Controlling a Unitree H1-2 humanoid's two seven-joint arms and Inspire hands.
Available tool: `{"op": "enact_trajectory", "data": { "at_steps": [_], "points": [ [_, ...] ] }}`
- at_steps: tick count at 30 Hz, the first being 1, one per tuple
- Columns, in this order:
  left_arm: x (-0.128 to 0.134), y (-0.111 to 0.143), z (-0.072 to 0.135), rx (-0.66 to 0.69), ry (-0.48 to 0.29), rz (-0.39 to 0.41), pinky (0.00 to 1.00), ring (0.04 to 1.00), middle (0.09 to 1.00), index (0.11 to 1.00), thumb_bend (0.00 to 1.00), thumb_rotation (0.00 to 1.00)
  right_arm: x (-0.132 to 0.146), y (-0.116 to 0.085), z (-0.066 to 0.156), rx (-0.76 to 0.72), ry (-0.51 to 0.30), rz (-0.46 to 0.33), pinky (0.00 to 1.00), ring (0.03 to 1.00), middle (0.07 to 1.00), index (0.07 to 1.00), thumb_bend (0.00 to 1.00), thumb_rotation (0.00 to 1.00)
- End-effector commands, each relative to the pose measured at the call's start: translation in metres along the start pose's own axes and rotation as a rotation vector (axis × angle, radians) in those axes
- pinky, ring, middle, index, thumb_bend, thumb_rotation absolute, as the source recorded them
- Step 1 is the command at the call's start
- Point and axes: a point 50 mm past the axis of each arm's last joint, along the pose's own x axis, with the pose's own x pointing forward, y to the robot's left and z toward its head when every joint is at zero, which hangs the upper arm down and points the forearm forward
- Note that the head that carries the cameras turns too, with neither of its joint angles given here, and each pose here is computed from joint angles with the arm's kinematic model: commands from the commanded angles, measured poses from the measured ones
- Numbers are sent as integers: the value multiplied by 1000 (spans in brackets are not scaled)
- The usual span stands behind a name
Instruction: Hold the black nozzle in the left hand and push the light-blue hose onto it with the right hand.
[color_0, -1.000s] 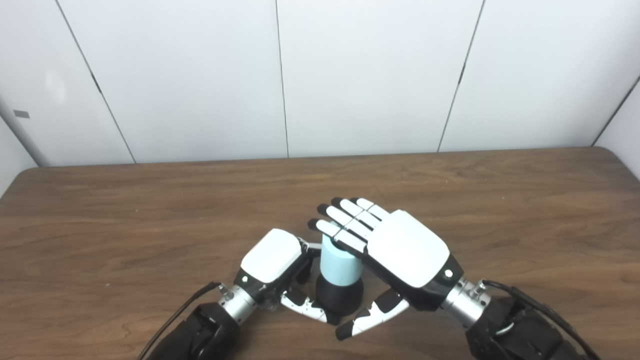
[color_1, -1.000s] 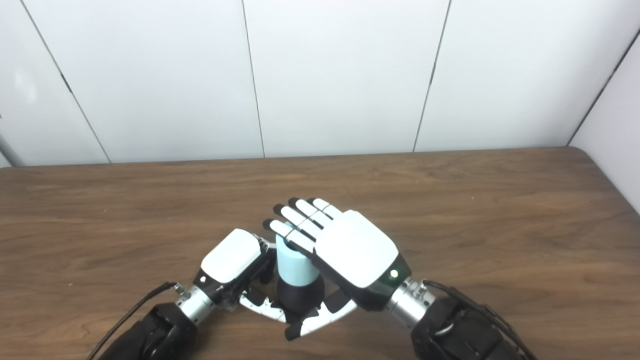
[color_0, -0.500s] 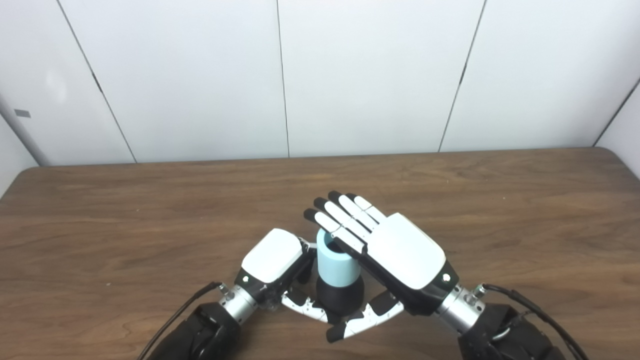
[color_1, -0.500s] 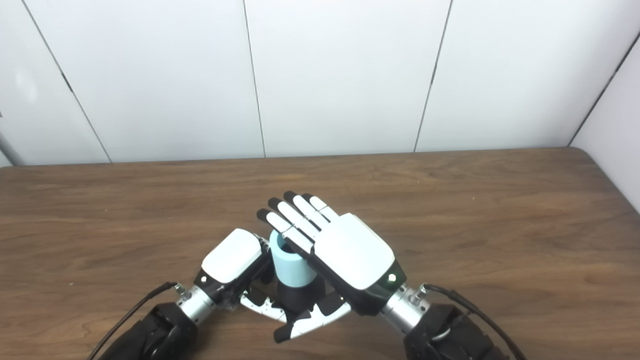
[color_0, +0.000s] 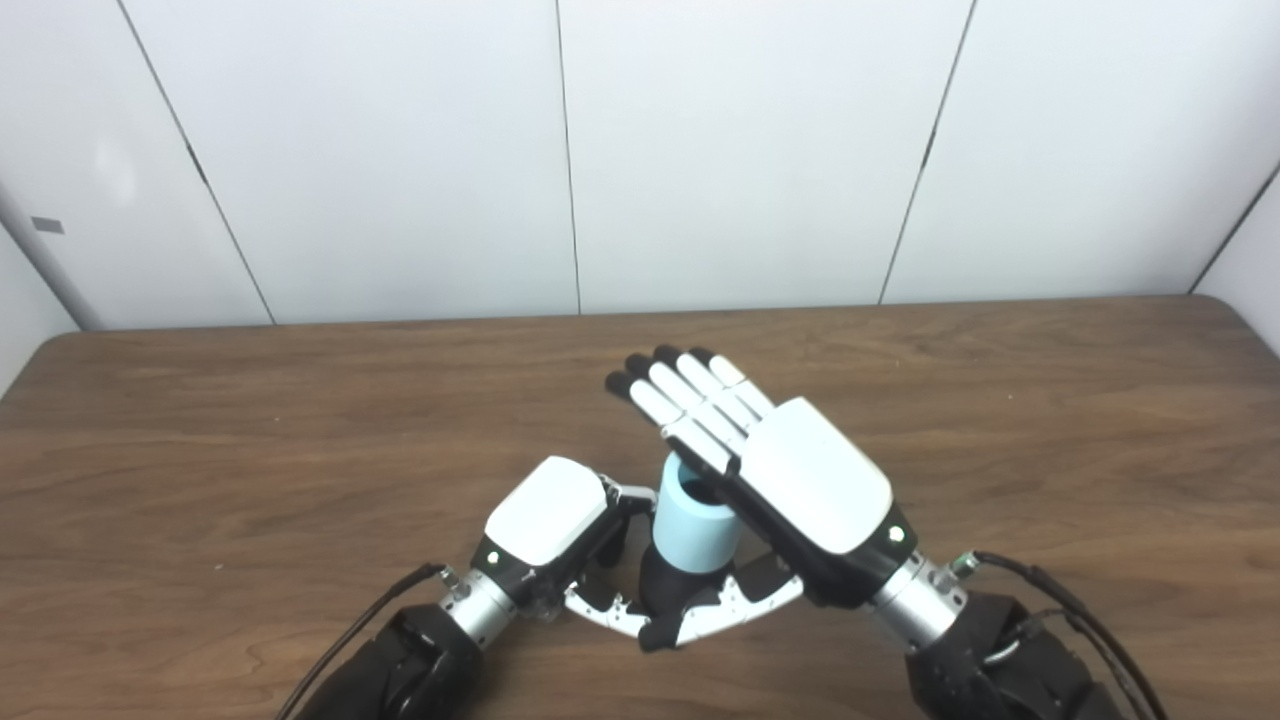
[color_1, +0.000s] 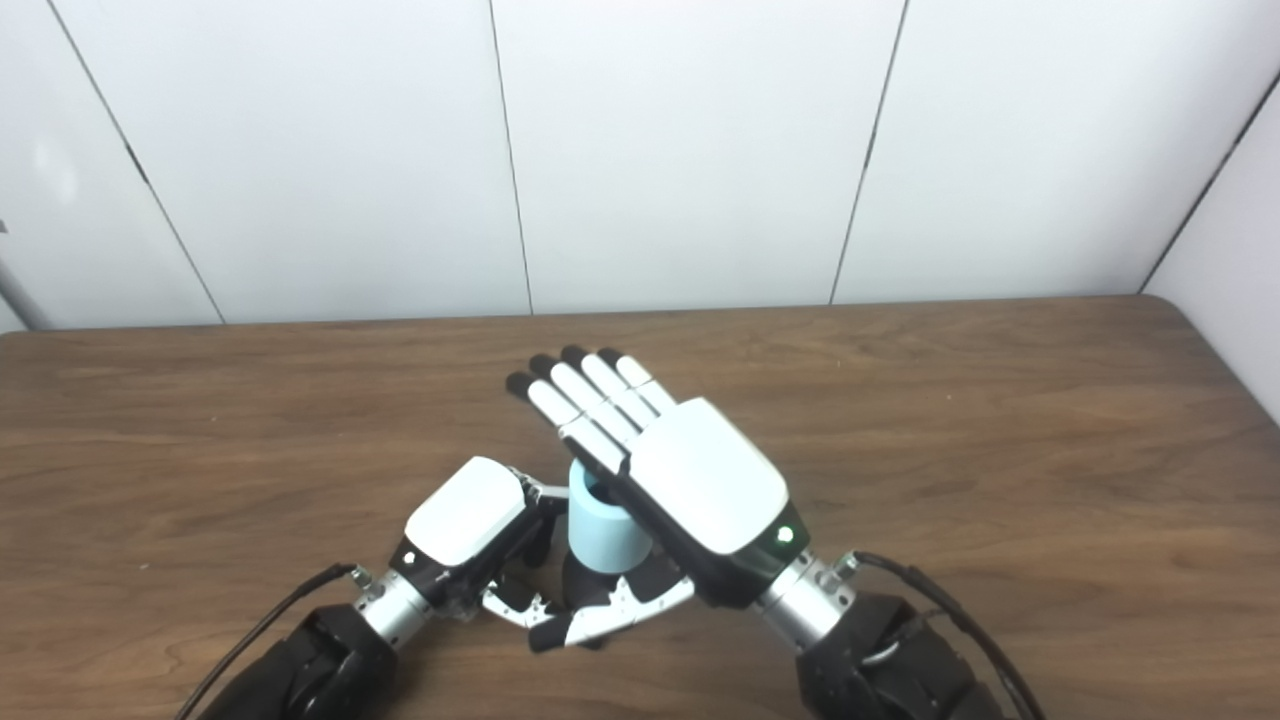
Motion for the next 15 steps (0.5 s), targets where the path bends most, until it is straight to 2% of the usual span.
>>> {"op": "enact_trajectory", "data": {
  "at_steps": [1, 5, 8, 10, 11, 12, 13, 15],
  "points": [
    [-35, -52, 6, -72, 81, -122, 83, 129, 210, 481, 517, 39, 6, -16, 1, -7, -16, -87, 1000, 1000, 1000, 1000, 898, 811],
    [-35, -52, 5, -75, 82, -127, 77, 120, 193, 481, 518, 39, -1, -19, -7, -17, 32, -98, 1000, 1000, 1000, 1000, 877, 807],
    [-35, -51, 4, -71, 83, -119, 75, 120, 197, 481, 518, 39, -10, -20, -17, 27, 97, -131, 1000, 1000, 1000, 1000, 888, 800],
    [-35, -50, 3, -67, 85, -108, 80, 124, 203, 481, 518, 39, -18, -17, -25, 104, 156, -184, 990, 1000, 1000, 1000, 887, 809],
    [-35, -49, 3, -65, 88, -105, 82, 126, 204, 481, 518, 39, -23, -13, -28, 171, 186, -229, 954, 991, 1000, 993, 877, 808],
    [-35, -49, 1, -66, 92, -103, 84, 127, 203, 481, 517, 39, -28, -8, -33, 241, 217, -281, 892, 954, 981, 964, 843, 781],
    [-35, -49, 1, -67, 96, -102, 83, 126, 200, 482, 517, 39, -33, -3, -37, 296, 243, -326, 805, 901, 934, 914, 742, 739],
    [-35, -49, -1, -68, 100, -101, 79, 122, 192, 482, 518, 40, -43, 10, -46, 450, 332, -416, 716, 834, 869, 849, 585, 646]
  ]
}}
